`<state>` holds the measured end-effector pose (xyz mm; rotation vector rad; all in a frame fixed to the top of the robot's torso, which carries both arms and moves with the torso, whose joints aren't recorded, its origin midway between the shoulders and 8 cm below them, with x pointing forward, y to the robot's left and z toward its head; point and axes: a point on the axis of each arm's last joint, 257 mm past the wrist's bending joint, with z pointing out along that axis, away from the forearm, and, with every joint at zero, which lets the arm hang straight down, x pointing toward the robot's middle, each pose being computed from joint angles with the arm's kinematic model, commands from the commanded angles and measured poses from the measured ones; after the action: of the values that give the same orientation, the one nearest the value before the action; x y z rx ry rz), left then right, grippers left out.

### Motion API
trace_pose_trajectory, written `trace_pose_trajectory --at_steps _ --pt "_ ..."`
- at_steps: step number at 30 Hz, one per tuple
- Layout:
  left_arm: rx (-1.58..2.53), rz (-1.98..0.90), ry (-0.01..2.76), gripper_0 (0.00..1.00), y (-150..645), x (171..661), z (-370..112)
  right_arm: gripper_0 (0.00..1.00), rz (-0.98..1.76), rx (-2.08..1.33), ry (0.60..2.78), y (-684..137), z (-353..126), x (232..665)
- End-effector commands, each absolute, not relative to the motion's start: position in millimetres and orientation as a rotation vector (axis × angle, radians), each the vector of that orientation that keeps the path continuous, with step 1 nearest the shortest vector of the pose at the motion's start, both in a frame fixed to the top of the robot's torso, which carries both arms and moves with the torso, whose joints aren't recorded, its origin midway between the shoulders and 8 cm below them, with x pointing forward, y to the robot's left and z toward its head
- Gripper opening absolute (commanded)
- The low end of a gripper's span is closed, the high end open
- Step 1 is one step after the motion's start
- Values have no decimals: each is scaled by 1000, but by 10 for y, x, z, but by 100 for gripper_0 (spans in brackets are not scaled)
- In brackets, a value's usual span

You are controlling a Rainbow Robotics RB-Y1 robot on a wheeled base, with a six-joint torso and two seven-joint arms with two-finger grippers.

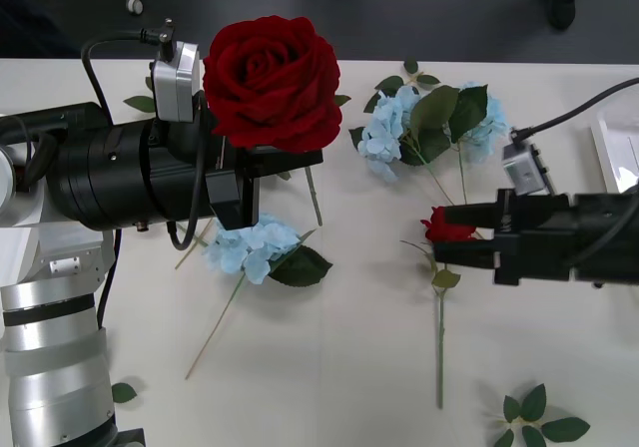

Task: Put the red flowers into the right box and the blue flowers into the left box

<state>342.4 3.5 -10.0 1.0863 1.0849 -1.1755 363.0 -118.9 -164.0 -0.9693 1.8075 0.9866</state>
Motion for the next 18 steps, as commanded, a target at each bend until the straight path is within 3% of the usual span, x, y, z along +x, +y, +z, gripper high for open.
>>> trace_pose_trajectory --at_steps 1,18 --pt "1130 -1140 1040 0 -2 3378 -42 70 1044 -960 1724 -742 -1544 3562" --pt "1130 -1140 1040 0 -2 3378 -42 70 1063 -821 1602 -284 -1169 3808"
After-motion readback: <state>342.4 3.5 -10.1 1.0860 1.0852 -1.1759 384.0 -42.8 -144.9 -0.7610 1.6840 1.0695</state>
